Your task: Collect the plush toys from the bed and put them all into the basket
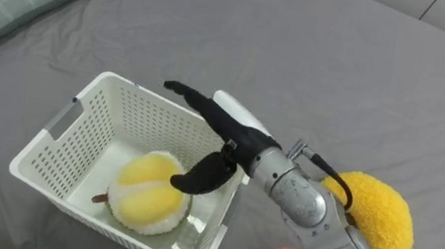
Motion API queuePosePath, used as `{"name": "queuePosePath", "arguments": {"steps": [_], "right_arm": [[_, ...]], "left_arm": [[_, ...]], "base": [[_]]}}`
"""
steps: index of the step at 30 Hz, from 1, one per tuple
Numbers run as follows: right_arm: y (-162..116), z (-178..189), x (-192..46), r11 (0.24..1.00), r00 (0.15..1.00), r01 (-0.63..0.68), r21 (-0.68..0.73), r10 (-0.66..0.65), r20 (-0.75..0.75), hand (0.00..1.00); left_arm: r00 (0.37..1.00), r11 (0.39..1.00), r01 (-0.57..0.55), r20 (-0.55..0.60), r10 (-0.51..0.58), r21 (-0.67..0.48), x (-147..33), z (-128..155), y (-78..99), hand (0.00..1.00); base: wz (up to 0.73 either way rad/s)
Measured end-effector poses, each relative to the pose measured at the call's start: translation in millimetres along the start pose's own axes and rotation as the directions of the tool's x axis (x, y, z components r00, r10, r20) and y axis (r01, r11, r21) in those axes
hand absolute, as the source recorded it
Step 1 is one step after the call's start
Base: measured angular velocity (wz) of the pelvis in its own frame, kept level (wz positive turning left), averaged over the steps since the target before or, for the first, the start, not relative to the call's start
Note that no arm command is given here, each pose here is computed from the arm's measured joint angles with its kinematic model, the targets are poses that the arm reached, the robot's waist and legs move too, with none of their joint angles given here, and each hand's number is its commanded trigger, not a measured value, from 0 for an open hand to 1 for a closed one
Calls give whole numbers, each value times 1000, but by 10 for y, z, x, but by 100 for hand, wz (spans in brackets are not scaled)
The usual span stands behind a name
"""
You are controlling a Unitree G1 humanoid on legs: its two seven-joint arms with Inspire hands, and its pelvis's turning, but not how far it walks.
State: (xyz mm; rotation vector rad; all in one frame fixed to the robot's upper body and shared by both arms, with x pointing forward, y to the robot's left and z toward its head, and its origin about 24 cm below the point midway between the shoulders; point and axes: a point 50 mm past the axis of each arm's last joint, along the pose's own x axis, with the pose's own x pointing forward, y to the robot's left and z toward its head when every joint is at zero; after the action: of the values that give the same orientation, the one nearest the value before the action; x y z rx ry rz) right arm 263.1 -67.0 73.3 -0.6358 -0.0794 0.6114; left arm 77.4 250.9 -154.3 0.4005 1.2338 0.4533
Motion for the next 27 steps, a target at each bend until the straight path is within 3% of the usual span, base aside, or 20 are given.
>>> {"name": "queuePosePath", "arguments": {"steps": [6,12,21,27], "right_arm": [[-297,-190,-219,961,962,271,60,-267,-58,0],[-536,-316,-368,895,895,442,58,-435,-96,0],[-771,-606,-635,798,791,599,65,-576,-209,0],[-782,-792,-720,795,770,605,38,-572,-282,0]], "left_arm": [[1000,1000,-20,-3,20,-9,-10,-51,6,0],[999,999,-40,-18,40,-20,-26,-132,8,0],[995,996,-73,-76,69,-57,-62,-403,94,0],[994,995,-77,-87,72,-58,-67,-437,104,0]], "base": [[-1],[-12],[-1],[0]]}}
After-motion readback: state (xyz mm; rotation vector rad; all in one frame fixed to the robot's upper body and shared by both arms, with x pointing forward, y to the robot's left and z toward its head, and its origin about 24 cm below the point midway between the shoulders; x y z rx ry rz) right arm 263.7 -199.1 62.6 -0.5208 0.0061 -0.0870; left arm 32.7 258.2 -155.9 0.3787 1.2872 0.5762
